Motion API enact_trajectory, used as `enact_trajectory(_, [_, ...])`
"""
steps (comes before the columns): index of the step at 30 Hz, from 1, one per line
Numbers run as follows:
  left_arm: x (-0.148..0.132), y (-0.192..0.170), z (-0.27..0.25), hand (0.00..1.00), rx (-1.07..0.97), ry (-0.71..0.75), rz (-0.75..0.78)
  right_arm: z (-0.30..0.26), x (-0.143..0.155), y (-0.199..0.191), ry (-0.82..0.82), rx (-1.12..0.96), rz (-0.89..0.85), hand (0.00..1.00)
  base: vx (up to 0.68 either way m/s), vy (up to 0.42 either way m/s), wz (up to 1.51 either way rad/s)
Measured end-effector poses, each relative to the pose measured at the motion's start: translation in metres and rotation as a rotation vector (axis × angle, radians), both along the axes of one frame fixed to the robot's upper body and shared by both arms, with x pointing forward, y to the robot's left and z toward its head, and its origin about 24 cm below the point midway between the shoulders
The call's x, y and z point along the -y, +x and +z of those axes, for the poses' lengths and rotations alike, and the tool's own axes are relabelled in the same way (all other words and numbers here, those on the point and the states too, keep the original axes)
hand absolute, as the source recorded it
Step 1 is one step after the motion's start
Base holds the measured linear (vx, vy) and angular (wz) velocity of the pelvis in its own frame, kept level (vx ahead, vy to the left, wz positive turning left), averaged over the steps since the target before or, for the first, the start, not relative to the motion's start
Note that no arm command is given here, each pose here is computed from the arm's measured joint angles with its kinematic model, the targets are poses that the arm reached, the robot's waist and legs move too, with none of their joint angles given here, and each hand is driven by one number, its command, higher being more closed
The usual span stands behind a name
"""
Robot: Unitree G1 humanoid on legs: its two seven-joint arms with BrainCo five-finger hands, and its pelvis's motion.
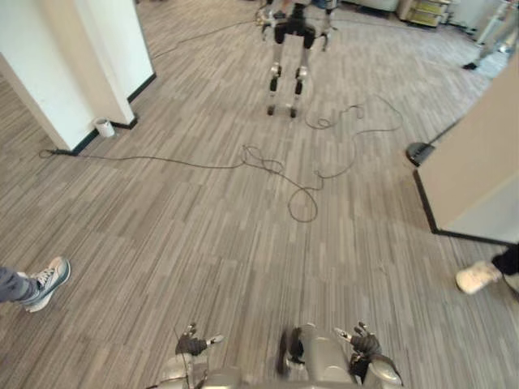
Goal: Organize washtable
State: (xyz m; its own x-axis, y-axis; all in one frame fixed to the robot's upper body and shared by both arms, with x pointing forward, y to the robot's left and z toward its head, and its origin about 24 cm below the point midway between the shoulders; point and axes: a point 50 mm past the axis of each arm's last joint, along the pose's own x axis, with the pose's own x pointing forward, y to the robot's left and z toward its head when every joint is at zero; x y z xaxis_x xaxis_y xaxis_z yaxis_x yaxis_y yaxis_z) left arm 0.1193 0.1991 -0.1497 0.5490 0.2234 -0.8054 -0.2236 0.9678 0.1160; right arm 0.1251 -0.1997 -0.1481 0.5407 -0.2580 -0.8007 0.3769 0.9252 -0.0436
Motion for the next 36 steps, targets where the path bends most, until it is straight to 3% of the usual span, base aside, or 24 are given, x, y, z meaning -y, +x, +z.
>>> enact_trajectory(3, [0.002, -0.008, -0.003, 0.00, -0.019, -0.005, 0.005, -0.002, 0.004, -0.006, -0.001, -0.029, -0.010, 0.00, 0.94, -0.152, 0.82])
enact_trajectory(6, [0.015, -0.013, -0.005, 0.00, -0.016, -0.071, 0.112, 0.006, 0.021, -0.001, -0.041, 0.014, -0.009, 0.00, 0.87, -0.157, -0.37])
enact_trajectory(12, [0.000, 0.010, 0.010, 0.00, 0.105, -0.022, 0.096, 0.000, -0.012, 0.003, 0.031, -0.014, 0.062, 0.00, 0.84, -0.063, -1.12])
enact_trajectory(17, [0.001, 0.006, 0.010, 0.00, 0.119, -0.030, 0.090, -0.003, -0.002, -0.002, 0.009, -0.056, 0.068, 0.00, 0.75, 0.260, -1.21])
enact_trajectory(21, [-0.031, -0.007, 0.009, 0.00, 0.057, 0.048, 0.093, -0.013, -0.025, -0.028, 0.079, -0.113, 0.034, 0.00, 0.86, 0.335, -0.54])
enact_trajectory(23, [-0.037, -0.004, 0.009, 0.00, 0.037, 0.062, 0.089, -0.011, -0.029, -0.022, 0.093, -0.089, 0.020, 0.00, 0.70, 0.223, -0.20])
enact_trajectory(36, [0.015, -0.003, -0.002, 0.00, 0.015, -0.069, 0.115, 0.007, -0.001, 0.006, -0.021, 0.036, 0.074, 0.00, 0.74, 0.016, 0.36])
